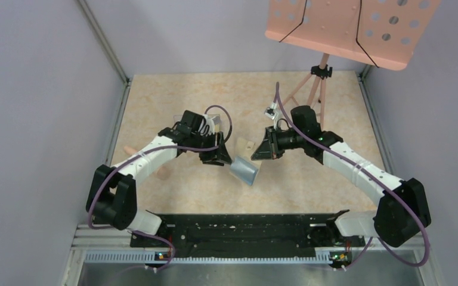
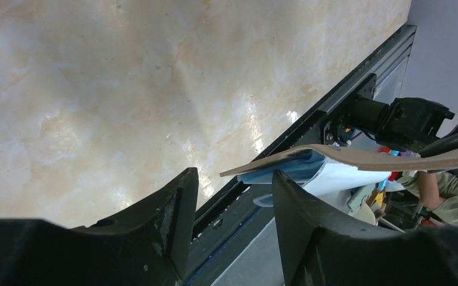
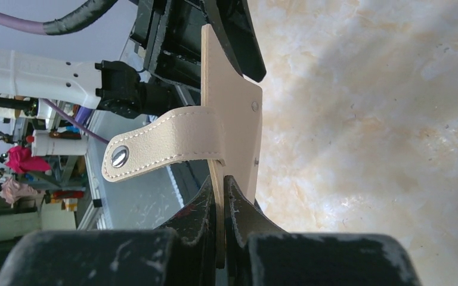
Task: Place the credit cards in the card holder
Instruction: Open the card holder at the center of the board, then move the storage box to the center of the board.
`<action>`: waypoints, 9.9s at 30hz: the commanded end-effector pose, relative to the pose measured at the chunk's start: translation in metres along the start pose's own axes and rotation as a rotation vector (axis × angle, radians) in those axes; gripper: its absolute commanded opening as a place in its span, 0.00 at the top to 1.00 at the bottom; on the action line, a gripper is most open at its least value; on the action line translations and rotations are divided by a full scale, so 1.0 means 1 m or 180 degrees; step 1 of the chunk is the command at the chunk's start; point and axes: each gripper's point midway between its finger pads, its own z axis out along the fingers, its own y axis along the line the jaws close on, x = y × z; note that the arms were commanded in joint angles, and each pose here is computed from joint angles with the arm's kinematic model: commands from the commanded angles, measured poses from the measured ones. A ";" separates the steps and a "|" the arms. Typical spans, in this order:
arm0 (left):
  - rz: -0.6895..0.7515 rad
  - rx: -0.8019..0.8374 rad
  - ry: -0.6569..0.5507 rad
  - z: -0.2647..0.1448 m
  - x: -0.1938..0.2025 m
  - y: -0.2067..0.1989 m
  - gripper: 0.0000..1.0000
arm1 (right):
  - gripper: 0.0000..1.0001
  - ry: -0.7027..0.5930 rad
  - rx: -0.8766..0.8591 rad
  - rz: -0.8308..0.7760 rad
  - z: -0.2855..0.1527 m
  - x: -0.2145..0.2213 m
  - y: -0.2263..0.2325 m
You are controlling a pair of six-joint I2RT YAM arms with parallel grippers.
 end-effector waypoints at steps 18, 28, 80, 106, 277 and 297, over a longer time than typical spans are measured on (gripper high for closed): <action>0.0772 0.0656 -0.0223 -0.026 -0.022 -0.075 0.47 | 1.00 0.0079 -0.0255 -0.0083 0.004 0.002 0.005; 0.0887 0.1102 -0.0140 -0.019 -0.018 -0.088 0.35 | 1.00 0.0140 -0.0626 -0.0047 -0.003 0.006 0.029; 0.0675 0.1779 -0.0525 -0.050 -0.032 -0.136 1.00 | 0.44 -0.0407 -0.0924 0.0182 -0.004 -0.018 0.036; 0.0316 0.0561 -0.0632 -0.038 -0.001 -0.051 0.46 | 1.00 -0.0514 -0.0630 0.0379 -0.008 -0.036 0.013; -0.0660 -0.1785 -0.0933 -0.059 -0.077 0.063 0.02 | 1.00 0.0771 0.1783 0.0638 0.143 -0.086 -0.130; -0.0761 -0.0813 -0.0719 -0.015 -0.097 0.038 0.16 | 0.57 0.0611 0.1108 0.0944 0.133 -0.058 -0.084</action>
